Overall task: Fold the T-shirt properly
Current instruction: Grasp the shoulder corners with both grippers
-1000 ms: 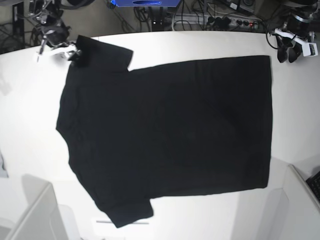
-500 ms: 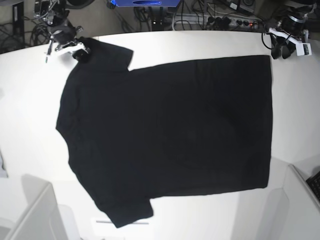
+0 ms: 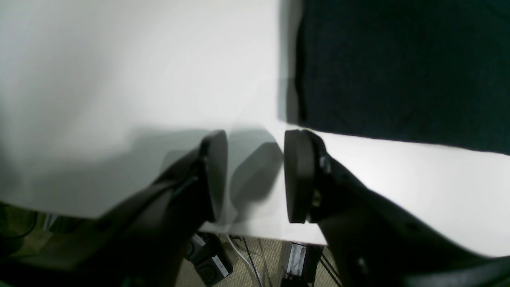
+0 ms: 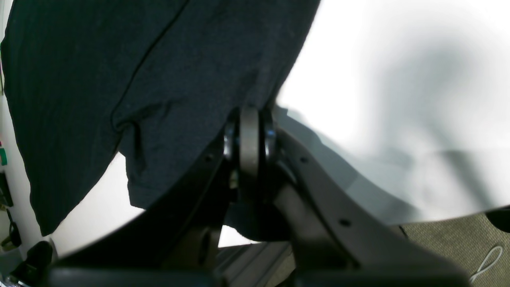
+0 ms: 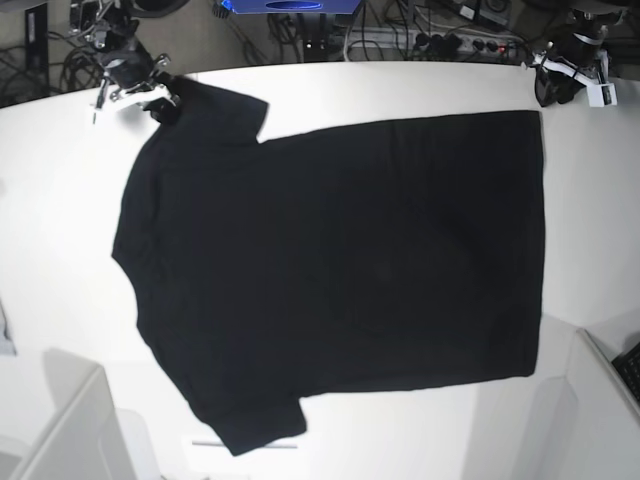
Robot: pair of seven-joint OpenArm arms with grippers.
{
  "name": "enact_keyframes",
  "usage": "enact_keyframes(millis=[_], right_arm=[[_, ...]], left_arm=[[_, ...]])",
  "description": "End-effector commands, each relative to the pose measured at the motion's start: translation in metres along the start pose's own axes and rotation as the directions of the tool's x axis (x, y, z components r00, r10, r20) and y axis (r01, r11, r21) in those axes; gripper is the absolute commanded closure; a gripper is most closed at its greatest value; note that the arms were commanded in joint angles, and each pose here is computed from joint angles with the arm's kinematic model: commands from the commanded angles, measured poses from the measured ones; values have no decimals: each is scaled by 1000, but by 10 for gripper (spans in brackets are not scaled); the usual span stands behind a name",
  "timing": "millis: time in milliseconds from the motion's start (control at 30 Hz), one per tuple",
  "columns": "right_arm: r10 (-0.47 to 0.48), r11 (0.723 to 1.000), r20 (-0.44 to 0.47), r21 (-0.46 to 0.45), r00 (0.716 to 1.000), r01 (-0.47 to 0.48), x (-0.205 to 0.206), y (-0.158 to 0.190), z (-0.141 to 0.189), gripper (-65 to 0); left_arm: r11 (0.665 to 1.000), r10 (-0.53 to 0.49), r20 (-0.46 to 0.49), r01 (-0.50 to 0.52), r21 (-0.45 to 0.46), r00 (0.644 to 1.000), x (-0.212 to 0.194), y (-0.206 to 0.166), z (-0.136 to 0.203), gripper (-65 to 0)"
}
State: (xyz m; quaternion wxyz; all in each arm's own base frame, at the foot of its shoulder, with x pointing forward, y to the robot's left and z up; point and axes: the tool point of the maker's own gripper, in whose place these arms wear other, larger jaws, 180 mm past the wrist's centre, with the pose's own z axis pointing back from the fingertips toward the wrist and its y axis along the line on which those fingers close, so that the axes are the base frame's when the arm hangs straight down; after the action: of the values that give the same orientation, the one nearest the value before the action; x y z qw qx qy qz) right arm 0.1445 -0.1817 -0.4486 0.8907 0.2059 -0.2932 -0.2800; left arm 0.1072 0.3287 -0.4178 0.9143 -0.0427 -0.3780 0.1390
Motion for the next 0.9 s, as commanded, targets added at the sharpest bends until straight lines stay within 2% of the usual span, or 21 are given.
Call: enact_keyframes(millis=[0,367,500,867], right_arm=[[12,999,-56,-52,998,-15,-12,-12,3,0],[14,999,-55,-49,998,-17,-12,-11,3,0],[16,999,-55,-50,998,-19,-11,-12,3,0],[18,999,-50,-47,999,-20,-9,-10,1,0]], left_arm=[[1000,-12,29,12,-8,1000,10,0,2,-239],[999,-18,45,19,-39,999,16,-13,-6,-242],[998,-37,49,39,-43,998,15,-22,4,-314],[999,-11,65,14,-45,998,18,-23,-2,-316]])
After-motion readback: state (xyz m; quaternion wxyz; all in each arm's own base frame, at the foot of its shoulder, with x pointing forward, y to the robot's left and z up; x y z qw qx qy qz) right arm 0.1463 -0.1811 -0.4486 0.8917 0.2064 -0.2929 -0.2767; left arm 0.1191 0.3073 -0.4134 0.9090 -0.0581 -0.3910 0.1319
